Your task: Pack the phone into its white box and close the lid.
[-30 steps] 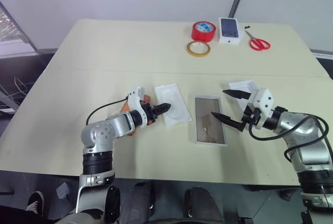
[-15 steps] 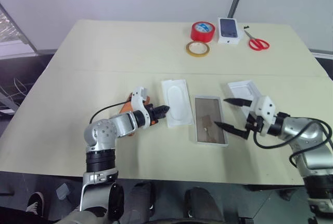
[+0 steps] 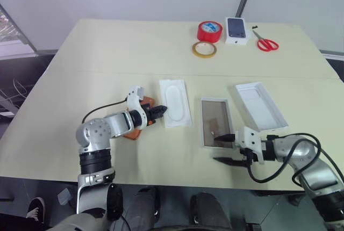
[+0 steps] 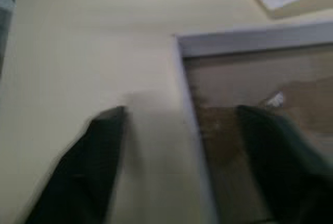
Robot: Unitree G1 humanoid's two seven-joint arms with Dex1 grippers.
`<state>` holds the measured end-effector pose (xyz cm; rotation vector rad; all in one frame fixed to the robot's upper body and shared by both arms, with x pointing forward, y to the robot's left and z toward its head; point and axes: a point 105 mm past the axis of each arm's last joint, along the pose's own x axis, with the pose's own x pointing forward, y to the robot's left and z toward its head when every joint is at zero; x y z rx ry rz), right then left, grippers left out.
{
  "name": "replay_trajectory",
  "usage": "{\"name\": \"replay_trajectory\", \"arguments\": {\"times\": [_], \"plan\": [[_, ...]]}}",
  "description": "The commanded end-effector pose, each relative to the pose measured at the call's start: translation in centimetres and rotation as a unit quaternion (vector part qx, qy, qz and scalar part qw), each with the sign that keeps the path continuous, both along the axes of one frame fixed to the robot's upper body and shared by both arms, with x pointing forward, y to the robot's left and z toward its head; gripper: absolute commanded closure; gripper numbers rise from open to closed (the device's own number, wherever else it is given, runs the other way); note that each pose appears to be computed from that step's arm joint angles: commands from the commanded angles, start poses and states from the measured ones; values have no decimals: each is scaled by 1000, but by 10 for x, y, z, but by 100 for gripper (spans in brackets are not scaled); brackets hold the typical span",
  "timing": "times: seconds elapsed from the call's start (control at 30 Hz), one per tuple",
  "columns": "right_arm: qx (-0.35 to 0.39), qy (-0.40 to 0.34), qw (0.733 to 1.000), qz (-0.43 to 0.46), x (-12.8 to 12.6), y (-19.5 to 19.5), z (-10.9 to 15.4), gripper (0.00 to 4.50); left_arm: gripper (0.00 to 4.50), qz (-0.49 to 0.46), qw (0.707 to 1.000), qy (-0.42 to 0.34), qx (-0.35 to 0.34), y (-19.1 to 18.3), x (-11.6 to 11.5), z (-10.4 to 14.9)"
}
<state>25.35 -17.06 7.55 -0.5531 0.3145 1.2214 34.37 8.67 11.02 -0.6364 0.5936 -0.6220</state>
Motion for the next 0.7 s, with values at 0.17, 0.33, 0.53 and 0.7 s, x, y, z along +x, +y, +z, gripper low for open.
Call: {"name": "replay_trajectory", "arguments": {"times": [0.17,0.33,0.53,0.7], "plan": [[36,-23,999,12,16,18,16,445,450,5,995,-56,-78,-1,7,44],[36,-67,997,27,35,44,17,445,450,4,988,-59,-145,-6,12,69],[59,-88,993,44,41,61,27,445,450,-37,989,-49,-136,-14,4,70],[75,-83,990,83,27,58,38,258,450,-69,992,-46,-90,-27,-9,49]]}}
